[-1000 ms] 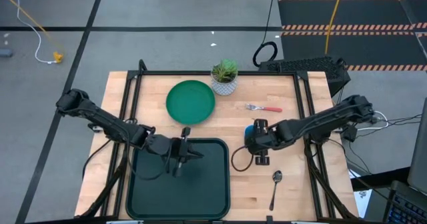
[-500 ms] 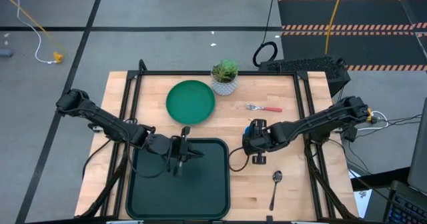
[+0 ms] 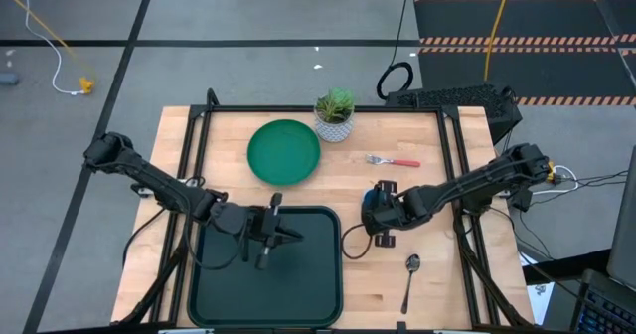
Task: Pick and place plate/cup/fork/spoon on tray
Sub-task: Put the blue cup on the top right of the black tray
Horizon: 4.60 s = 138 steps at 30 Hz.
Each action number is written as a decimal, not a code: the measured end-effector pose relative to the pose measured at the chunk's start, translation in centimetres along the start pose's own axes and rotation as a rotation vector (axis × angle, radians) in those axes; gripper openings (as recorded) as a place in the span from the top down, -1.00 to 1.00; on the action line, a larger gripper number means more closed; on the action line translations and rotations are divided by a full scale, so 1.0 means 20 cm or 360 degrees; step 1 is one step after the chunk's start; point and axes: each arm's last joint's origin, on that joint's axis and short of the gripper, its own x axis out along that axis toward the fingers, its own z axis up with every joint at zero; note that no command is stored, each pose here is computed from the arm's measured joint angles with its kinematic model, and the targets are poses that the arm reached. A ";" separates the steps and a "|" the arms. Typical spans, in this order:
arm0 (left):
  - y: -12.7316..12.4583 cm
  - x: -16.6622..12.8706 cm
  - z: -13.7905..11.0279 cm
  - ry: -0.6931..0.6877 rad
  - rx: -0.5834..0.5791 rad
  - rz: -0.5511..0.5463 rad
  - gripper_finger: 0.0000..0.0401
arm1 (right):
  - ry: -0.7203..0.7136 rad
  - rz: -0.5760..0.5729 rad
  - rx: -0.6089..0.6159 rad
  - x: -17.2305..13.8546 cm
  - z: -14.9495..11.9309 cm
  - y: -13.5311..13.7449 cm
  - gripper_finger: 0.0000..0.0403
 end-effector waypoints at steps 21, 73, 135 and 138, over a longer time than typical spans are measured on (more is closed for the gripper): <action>0.01 -0.01 0.00 -0.0025 0.0050 0.0321 0.86 | -0.0515 -0.0333 -0.0209 -0.15 0.14 0.10 1.00; -0.15 0.15 0.12 0.0264 0.0285 -0.0311 -0.18 | -0.1337 0.1077 -0.0745 -0.03 0.46 0.34 1.00; -0.06 0.19 0.01 0.0507 0.0852 -0.0259 -0.01 | -0.1216 0.1221 -0.1008 0.00 0.41 0.37 1.00; -0.08 0.19 0.01 0.0490 0.0807 -0.0453 -0.01 | -0.1236 0.1195 -0.1082 0.00 0.40 0.37 1.00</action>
